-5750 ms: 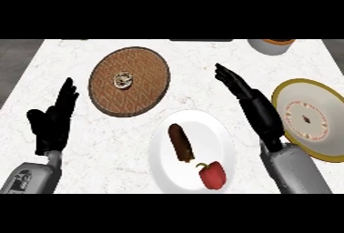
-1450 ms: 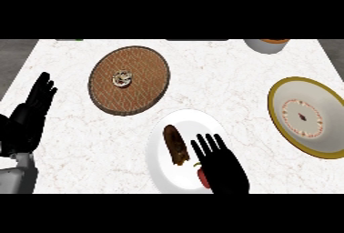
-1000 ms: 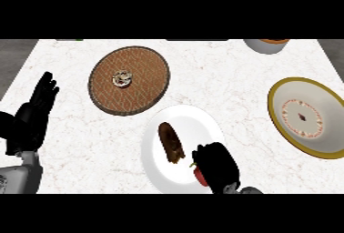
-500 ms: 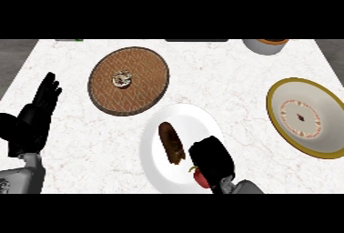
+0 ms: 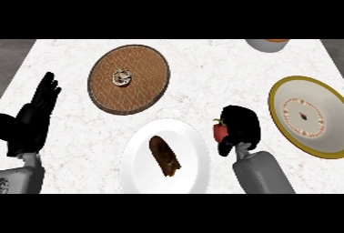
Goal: Pick the bell pepper from the plate and place it in the bowl
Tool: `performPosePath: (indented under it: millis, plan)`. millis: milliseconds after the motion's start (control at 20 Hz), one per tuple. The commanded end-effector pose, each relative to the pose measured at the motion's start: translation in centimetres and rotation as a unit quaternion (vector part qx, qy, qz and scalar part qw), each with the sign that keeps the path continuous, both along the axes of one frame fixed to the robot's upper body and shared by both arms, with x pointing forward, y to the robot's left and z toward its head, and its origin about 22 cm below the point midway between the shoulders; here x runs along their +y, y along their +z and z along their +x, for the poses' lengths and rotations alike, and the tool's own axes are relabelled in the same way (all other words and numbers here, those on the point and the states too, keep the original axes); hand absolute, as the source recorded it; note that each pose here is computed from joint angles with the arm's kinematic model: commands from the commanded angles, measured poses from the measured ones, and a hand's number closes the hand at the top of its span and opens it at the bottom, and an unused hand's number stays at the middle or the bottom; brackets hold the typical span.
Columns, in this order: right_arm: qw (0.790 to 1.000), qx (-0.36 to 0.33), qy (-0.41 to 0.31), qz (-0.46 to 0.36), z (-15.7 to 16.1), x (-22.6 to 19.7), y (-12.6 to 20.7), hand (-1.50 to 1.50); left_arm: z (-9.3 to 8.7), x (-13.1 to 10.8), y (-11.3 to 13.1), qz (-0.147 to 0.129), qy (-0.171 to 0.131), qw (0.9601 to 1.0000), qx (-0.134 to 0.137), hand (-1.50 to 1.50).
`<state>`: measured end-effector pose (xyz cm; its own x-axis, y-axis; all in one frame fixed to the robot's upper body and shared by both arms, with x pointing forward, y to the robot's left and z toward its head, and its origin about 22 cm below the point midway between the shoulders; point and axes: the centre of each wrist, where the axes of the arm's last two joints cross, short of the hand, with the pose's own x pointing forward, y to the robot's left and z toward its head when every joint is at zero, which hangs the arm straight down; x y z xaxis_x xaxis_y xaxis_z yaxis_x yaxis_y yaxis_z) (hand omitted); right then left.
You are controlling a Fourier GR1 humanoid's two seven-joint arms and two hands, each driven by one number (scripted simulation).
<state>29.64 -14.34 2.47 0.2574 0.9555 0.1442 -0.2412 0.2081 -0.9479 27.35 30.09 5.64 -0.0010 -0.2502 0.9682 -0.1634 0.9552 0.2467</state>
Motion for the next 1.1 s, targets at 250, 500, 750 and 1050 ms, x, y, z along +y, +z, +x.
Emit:
performPosePath:
  millis: [250, 500, 750, 1050]
  plan:
    - [0.963, -0.138, -0.230, -0.036, 7.8, 0.9, 9.4, 1.50, 0.5, -0.2, -0.5, -0.002, -0.009, 0.9999, 0.007, 0.00]
    - [0.914, -0.291, -0.278, -0.053, 7.0, 2.3, 14.1, 1.50, 0.4, 0.6, 0.6, 0.002, 0.001, 1.0000, 0.006, 0.00]
    - [0.900, -0.304, -0.308, -0.046, 5.8, 1.4, 17.1, 1.50, -0.6, 0.6, -0.9, 0.003, 0.002, 1.0000, 0.008, 0.00]
    - [0.886, -0.330, -0.327, -0.013, 6.1, -5.5, 18.3, 1.50, -0.1, -0.6, 0.5, -0.010, 0.000, 0.9999, 0.006, 0.00]
